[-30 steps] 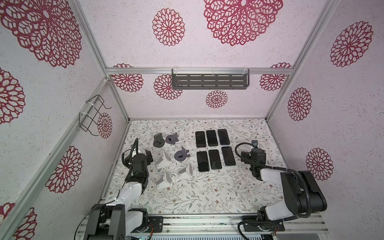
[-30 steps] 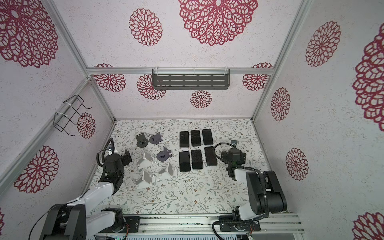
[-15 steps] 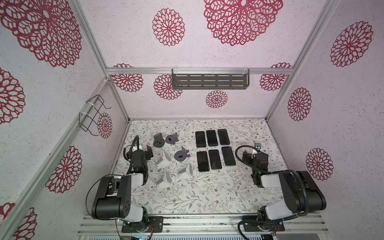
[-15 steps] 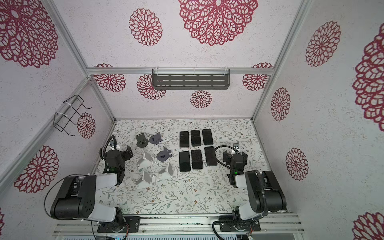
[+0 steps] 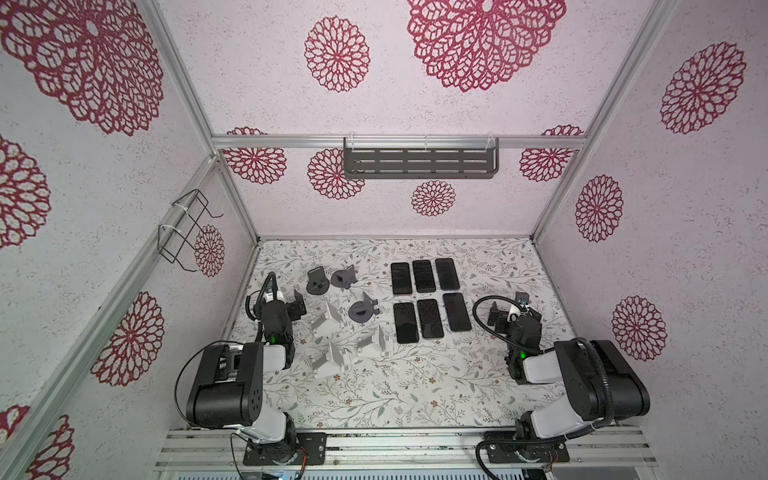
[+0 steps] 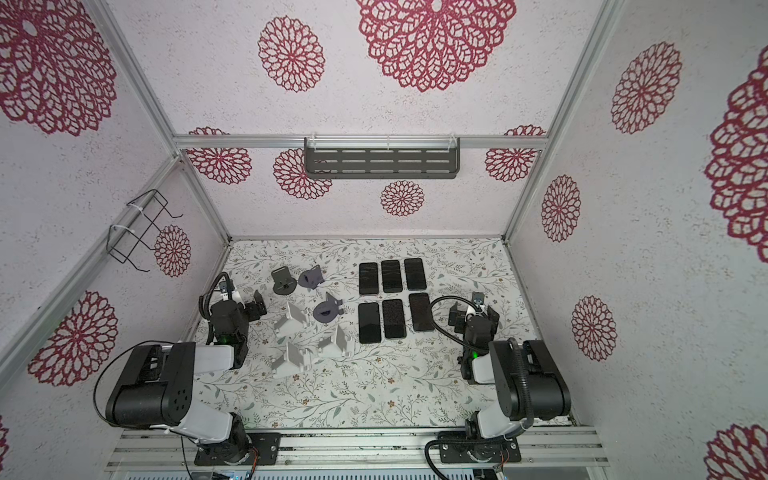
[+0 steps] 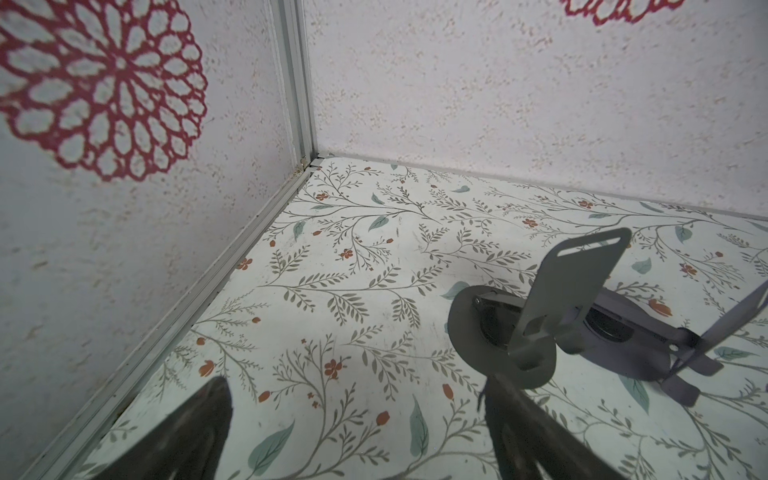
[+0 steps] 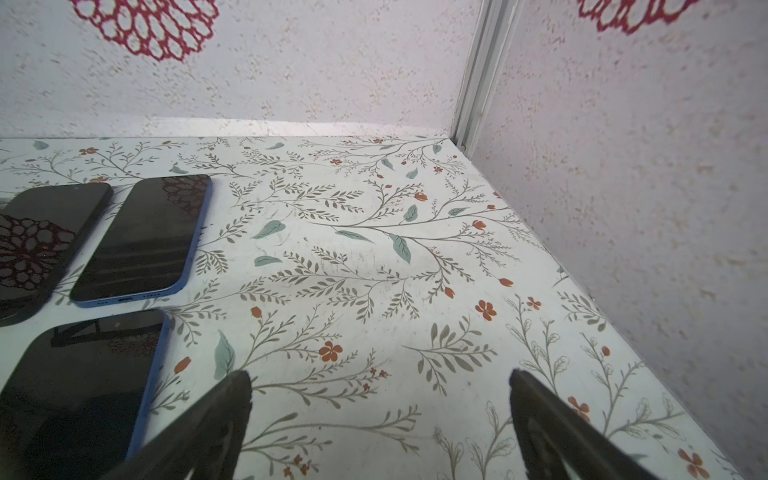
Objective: Remove the phone from the phone stand
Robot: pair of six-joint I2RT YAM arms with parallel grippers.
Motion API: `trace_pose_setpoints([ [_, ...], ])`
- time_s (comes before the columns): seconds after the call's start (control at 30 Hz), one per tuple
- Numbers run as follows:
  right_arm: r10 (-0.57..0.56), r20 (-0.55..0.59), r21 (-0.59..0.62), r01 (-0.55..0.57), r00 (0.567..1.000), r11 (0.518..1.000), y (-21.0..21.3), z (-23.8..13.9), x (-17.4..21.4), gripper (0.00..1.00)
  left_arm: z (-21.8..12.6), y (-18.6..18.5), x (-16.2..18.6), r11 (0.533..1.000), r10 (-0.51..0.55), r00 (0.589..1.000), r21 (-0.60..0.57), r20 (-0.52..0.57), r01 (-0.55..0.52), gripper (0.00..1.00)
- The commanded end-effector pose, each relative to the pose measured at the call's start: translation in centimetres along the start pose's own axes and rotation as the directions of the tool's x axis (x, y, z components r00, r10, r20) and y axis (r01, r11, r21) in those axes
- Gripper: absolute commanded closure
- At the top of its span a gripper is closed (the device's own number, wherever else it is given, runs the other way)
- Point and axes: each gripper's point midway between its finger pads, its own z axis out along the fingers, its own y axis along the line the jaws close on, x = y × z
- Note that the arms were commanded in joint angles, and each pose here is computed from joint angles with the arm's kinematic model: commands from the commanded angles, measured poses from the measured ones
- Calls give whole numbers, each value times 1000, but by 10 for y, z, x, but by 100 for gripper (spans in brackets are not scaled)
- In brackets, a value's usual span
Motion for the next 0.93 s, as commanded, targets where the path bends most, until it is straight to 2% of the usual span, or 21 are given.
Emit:
trace_pose_setpoints([
  [0.0,41,64,2,-41,997,999,-2,1,-18,1,3,1,-9,1000,-7,1000,6,29,7,3],
  [0.9,41,69,6,-42,997,999,-3,1,-19,1,3,1,-10,1000,-12,1000,10,29,12,3],
])
